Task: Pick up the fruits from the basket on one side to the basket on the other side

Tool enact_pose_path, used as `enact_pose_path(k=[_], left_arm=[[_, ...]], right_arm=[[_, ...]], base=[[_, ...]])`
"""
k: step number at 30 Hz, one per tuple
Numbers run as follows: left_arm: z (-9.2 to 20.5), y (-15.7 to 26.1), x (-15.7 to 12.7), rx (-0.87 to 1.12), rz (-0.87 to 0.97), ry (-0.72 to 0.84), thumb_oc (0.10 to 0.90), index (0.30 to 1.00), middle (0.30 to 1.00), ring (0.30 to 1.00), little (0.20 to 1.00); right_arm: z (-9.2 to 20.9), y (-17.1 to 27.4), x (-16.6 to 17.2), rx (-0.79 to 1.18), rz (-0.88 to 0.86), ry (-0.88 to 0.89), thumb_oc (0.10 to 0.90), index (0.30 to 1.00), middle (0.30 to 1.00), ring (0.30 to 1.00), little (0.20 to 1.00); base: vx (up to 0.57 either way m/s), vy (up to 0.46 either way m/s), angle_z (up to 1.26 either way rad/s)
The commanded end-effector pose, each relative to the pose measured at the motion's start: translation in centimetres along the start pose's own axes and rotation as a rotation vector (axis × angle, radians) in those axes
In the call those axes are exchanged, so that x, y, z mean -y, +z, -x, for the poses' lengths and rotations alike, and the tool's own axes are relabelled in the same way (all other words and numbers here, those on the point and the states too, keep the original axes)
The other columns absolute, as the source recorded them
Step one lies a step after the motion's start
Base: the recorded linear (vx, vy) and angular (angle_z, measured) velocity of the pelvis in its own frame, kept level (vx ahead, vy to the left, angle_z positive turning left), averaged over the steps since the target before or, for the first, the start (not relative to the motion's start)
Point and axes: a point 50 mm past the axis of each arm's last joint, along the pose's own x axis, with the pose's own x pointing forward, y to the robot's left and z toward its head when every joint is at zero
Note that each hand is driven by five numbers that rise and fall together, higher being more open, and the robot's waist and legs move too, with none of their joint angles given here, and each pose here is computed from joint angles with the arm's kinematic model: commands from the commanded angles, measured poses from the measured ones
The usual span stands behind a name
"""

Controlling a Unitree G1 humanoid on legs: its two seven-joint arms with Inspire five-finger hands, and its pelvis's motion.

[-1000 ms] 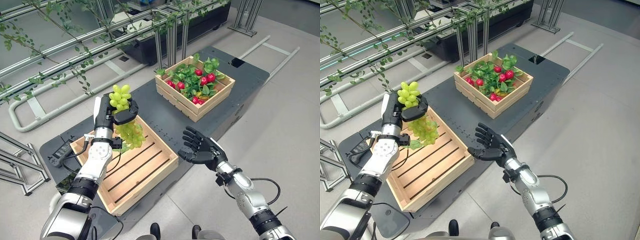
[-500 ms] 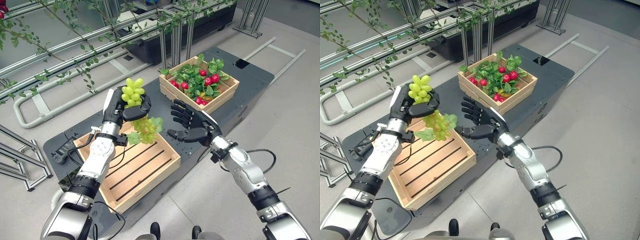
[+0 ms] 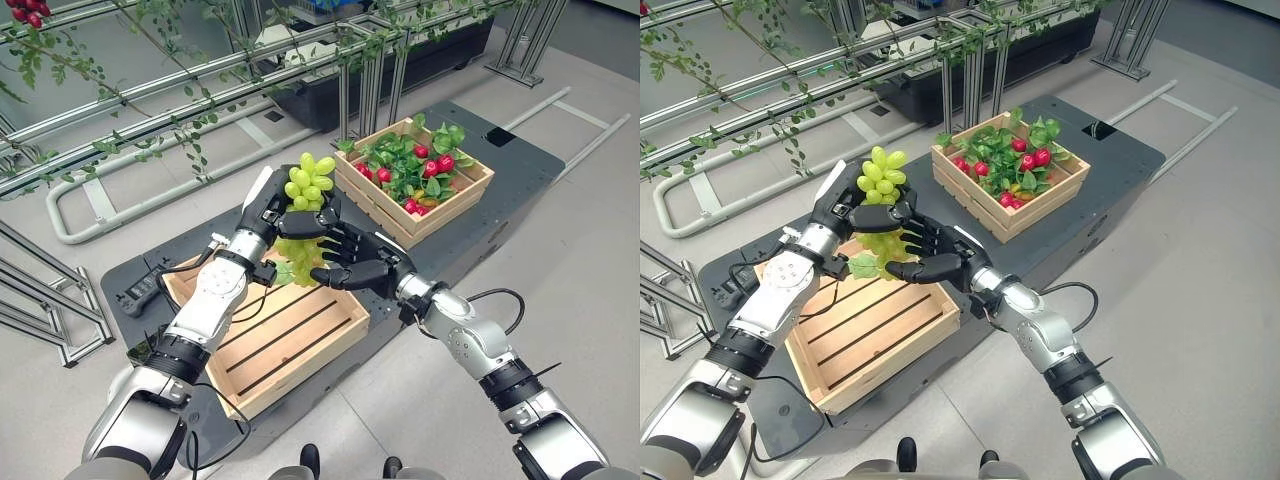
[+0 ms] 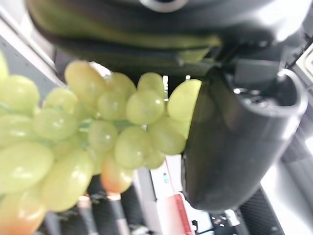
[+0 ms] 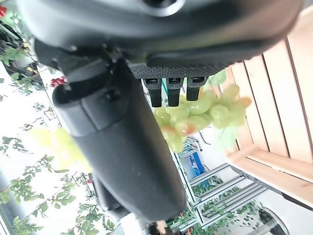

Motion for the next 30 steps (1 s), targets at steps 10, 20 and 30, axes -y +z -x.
enact_pose_path(k=[10, 20, 30], left_arm=[[-3.5, 7.5, 1.6, 0.300, 0.015, -0.127, 0.400, 0.300, 0.300, 0.300, 0.300], [-3.5, 6.1, 3.1, 0.224, 0.074, -0.222, 0.400, 0.300, 0.300, 0.300, 0.300], [-3.2, 4.1, 3.9, 0.126, 0.097, -0.277, 0.400, 0.300, 0.300, 0.300, 0.300]], right_arm=[[-2.5, 1.5, -5.2, 0.183, -0.272, 0.236, 0.800, 0.900, 0.900, 0.900, 0.900], [-2.6, 4.2, -5.5, 0.315, -0.178, 0.181, 0.800, 0.900, 0.900, 0.900, 0.900], [-2.6, 6.2, -5.5, 0.420, -0.157, 0.147, 0.800, 0.900, 0.900, 0.900, 0.900]], base=[[0.00, 0.000, 0.00], [0.00, 0.000, 0.00], [0.00, 0.000, 0.00]])
